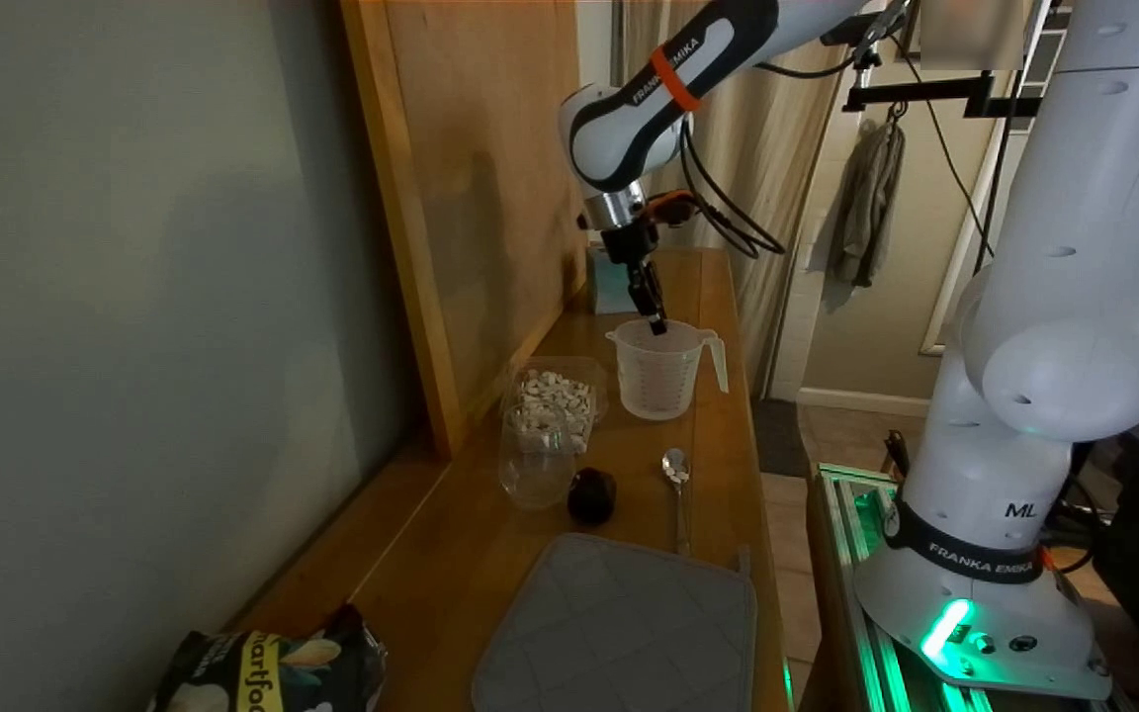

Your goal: Pour the contents of the clear jug into the glass cup

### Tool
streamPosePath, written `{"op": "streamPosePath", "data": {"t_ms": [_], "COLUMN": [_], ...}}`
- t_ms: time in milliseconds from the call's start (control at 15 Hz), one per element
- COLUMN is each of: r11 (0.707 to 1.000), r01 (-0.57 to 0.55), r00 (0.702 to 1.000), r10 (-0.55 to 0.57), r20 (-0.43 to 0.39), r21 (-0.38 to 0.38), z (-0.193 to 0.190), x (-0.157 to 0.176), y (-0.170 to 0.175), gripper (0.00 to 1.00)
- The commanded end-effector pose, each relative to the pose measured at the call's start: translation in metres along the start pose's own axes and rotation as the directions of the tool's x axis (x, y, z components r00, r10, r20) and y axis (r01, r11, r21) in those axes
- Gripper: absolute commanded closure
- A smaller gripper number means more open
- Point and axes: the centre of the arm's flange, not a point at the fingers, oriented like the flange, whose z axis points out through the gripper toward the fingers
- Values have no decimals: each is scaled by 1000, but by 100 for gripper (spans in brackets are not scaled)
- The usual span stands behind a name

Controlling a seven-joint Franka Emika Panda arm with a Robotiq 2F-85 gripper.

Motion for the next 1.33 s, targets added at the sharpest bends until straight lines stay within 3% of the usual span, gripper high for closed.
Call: {"op": "streamPosePath", "data": {"t_ms": [0, 267, 333, 467, 533, 1000, 1267], "r11": [999, 995, 994, 992, 991, 986, 985], "r01": [41, 96, 107, 125, 132, 167, 173], "r00": [999, 995, 994, 992, 991, 986, 985], "r10": [-41, -96, -107, -125, -131, -166, -172], "r20": [3, 12, 13, 9, 7, 15, 23], "r21": [11, 1, 0, -6, -10, -26, -29], "z": [-1, 5, 5, 5, 4, 5, 3], "x": [8, 13, 14, 17, 18, 23, 25], "y": [0, -9, -11, -15, -16, -22, -22], "gripper": [38, 10, 13, 43, 44, 95, 100]}}
